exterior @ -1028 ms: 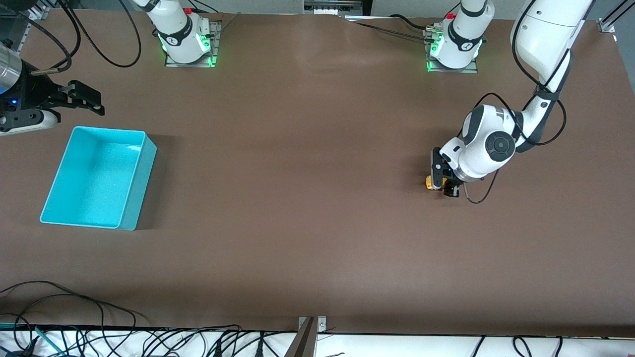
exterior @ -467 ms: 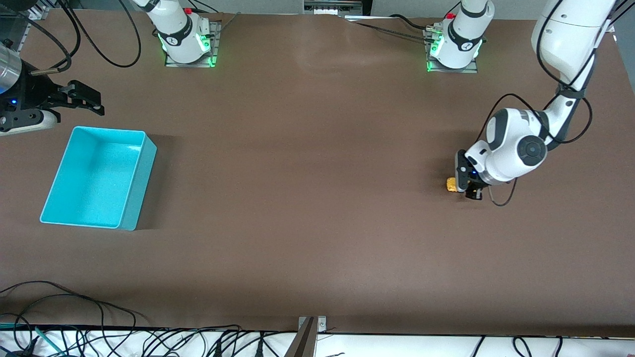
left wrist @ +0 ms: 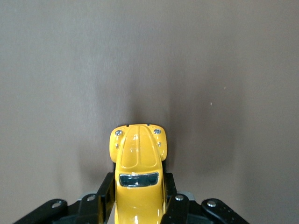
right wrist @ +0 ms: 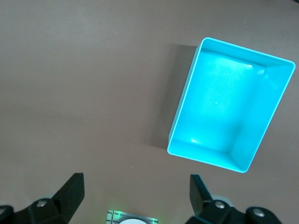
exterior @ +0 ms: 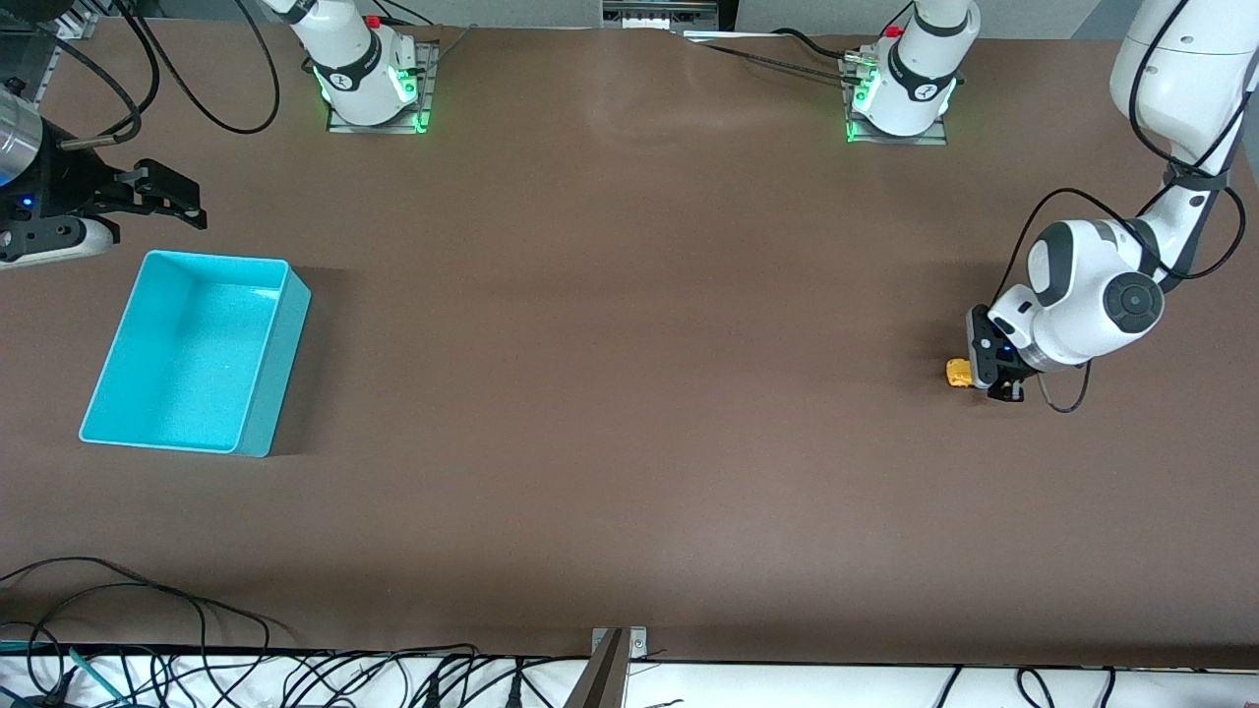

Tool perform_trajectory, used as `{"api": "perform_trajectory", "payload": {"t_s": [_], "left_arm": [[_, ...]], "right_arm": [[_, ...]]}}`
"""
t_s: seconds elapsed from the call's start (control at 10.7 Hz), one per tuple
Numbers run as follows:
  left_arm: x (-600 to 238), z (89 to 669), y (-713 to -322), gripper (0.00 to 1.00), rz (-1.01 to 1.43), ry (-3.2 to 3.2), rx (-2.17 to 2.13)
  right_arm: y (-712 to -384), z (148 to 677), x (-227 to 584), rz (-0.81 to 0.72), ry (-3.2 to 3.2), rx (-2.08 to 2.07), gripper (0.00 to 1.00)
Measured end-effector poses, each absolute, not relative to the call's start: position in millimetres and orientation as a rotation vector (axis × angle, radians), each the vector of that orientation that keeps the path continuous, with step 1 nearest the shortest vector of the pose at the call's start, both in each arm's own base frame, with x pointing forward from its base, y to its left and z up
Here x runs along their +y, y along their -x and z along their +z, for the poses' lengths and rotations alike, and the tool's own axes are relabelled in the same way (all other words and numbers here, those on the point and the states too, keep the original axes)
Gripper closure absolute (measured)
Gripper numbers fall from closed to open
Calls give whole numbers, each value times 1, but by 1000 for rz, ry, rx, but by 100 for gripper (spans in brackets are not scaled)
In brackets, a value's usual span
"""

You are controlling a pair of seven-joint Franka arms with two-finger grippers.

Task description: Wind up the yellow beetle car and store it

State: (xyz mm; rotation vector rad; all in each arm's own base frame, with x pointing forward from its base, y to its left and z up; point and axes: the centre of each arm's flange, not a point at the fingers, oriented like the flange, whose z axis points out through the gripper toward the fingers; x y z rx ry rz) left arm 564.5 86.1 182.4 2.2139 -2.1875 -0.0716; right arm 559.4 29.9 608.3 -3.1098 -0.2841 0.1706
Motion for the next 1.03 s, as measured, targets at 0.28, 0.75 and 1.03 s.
{"api": "perform_trajectory", "payload": {"t_s": [0.28,0.75,1.03], "left_arm": [[97,182,-565,55,-72,-2216,-2181],[124,182,-568,55,-72,-2201,-2190],[130,182,-568,55,-69,-2194,-2199]], "right_arm": [[-559,608,30,171,3110,-284,0],[-559,608,30,171,3110,-284,0],[-559,608,30,171,3110,-284,0]]}}
